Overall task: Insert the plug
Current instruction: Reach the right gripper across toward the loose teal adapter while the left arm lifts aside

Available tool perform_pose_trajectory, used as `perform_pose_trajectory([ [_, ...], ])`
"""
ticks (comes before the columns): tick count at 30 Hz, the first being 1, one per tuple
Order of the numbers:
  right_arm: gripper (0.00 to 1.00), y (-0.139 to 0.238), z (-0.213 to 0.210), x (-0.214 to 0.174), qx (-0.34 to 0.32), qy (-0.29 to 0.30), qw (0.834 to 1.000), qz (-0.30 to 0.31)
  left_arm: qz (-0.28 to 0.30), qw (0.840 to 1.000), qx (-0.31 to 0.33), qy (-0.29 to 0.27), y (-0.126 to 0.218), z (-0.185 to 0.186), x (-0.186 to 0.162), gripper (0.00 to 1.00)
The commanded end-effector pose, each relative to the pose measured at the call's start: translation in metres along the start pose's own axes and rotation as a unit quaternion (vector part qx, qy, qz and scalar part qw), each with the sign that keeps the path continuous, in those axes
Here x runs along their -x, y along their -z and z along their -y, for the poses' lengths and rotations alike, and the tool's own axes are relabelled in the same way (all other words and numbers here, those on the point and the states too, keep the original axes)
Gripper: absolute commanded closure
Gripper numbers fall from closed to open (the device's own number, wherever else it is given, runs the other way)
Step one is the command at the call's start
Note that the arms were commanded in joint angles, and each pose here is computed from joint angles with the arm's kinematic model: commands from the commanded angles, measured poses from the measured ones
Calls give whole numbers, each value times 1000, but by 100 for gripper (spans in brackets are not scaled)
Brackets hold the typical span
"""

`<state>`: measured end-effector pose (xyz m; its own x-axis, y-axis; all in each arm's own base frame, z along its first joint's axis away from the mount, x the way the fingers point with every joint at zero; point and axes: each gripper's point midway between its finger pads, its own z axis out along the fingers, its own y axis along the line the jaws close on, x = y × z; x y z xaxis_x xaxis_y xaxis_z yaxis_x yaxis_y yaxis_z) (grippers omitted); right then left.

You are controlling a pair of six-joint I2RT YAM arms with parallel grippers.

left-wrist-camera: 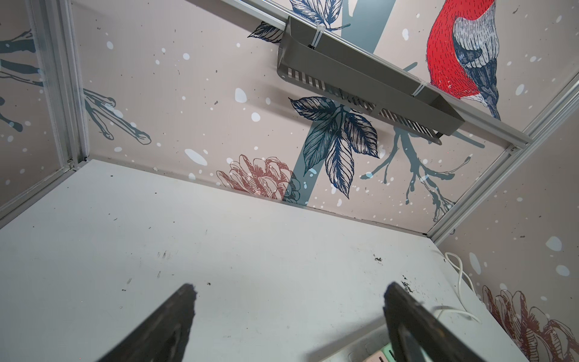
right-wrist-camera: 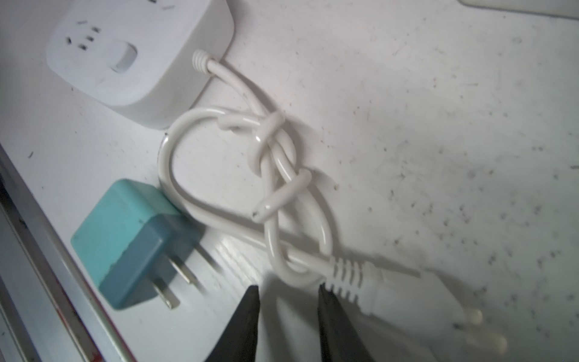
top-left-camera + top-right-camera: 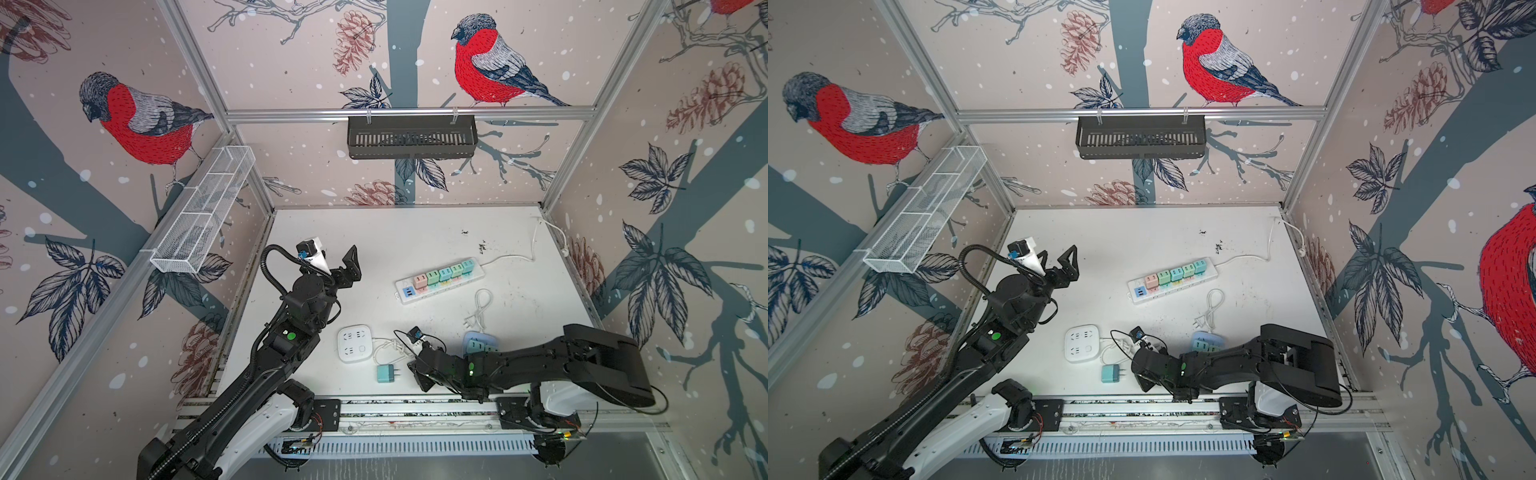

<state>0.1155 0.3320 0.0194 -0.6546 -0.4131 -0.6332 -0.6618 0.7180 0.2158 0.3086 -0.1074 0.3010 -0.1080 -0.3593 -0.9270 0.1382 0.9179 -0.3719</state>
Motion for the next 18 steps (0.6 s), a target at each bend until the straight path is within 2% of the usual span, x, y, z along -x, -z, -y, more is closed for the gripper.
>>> perform_pose_trajectory([
  [1,69,-13,9,6,-6,-7,1000,-11,15,1000,9,2,2,-3,7,6],
  [7,72,-48,32,37,-34,-18,999,-8,20,1000,8,2,6,-4,10,6],
  [18,69,-125,15,93,11,-8,1000,4,26,1000,10,1,9,-5,13,6],
])
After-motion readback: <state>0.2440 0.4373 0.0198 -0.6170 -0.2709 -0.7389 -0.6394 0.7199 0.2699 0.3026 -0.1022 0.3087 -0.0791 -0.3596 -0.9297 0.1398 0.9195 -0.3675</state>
